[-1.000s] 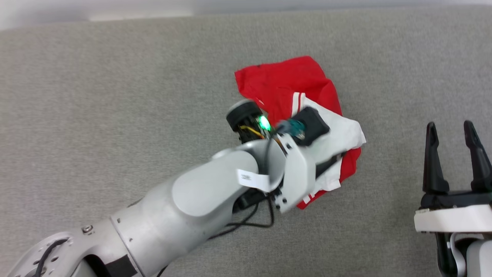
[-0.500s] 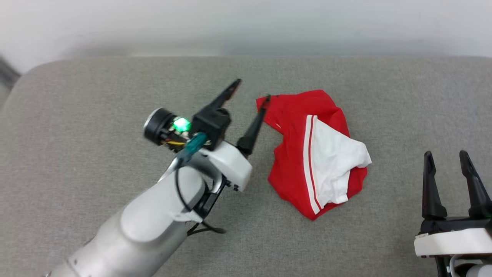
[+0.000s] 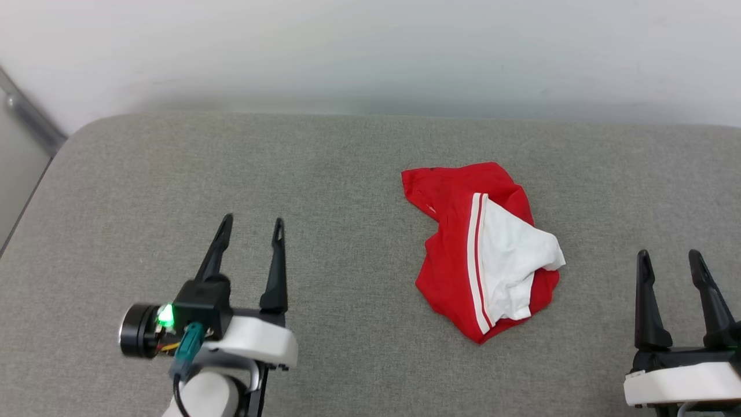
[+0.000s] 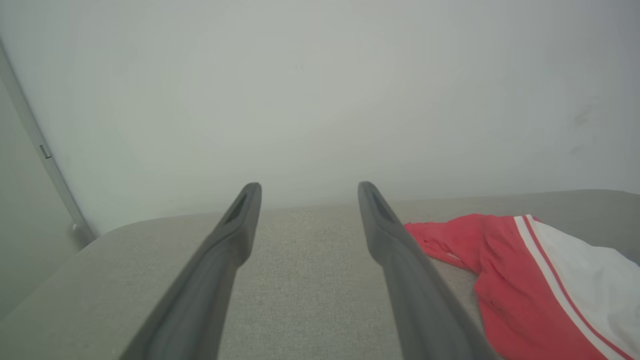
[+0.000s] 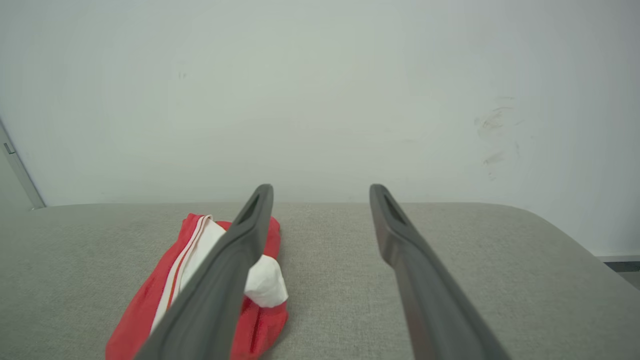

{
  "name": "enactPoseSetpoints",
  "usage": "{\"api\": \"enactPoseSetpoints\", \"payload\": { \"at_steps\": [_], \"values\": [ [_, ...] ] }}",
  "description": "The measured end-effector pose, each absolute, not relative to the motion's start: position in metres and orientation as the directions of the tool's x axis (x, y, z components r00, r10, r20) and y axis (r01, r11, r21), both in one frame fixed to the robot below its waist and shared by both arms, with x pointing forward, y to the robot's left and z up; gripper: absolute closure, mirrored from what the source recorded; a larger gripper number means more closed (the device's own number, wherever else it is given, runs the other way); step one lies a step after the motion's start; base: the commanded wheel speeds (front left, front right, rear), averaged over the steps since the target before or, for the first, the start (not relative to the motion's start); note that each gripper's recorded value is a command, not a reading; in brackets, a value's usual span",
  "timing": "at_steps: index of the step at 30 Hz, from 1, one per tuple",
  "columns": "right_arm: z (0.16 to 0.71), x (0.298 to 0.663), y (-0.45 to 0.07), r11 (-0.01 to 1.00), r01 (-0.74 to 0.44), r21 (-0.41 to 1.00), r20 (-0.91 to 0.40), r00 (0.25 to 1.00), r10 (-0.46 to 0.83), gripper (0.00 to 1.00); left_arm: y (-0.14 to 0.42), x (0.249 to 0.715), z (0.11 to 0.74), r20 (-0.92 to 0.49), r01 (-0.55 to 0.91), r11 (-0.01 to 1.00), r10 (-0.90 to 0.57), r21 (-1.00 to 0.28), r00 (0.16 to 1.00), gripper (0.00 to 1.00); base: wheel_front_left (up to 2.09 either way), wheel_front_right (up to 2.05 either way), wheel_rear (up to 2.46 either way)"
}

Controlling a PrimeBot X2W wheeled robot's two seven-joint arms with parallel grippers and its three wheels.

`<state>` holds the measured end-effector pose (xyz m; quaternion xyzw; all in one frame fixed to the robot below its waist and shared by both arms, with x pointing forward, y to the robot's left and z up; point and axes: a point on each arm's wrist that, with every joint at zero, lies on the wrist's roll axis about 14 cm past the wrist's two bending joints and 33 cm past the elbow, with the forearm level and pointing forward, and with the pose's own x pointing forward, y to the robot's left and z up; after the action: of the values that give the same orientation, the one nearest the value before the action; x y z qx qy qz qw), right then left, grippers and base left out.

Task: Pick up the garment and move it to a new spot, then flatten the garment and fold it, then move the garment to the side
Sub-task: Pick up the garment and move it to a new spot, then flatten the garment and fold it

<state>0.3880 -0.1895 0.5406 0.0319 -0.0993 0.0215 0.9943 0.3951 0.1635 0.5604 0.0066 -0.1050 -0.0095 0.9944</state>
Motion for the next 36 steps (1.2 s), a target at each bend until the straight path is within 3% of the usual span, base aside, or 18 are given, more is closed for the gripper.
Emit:
{"api": "enactPoseSetpoints", "payload": {
  "at_steps": [10, 36],
  "values": [
    [0.539, 0.377, -0.19, 0.996, -0.048, 0.072, 0.191, 0.981, 0.033, 0.0, 0.186, 0.365, 0.542, 0.179, -0.079, 0.997, 0.077, 0.002, 0.981, 0.0, 0.0, 0.0, 0.0],
    [0.523, 0.36, -0.19, 0.994, -0.047, 0.1, 0.14, 0.99, 0.032, 0.0, 0.184, 0.342, 0.524, 0.139, -0.063, 0.997, 0.056, 0.044, 0.989, 0.0, 0.0, 0.0, 0.0]
  ]
}}
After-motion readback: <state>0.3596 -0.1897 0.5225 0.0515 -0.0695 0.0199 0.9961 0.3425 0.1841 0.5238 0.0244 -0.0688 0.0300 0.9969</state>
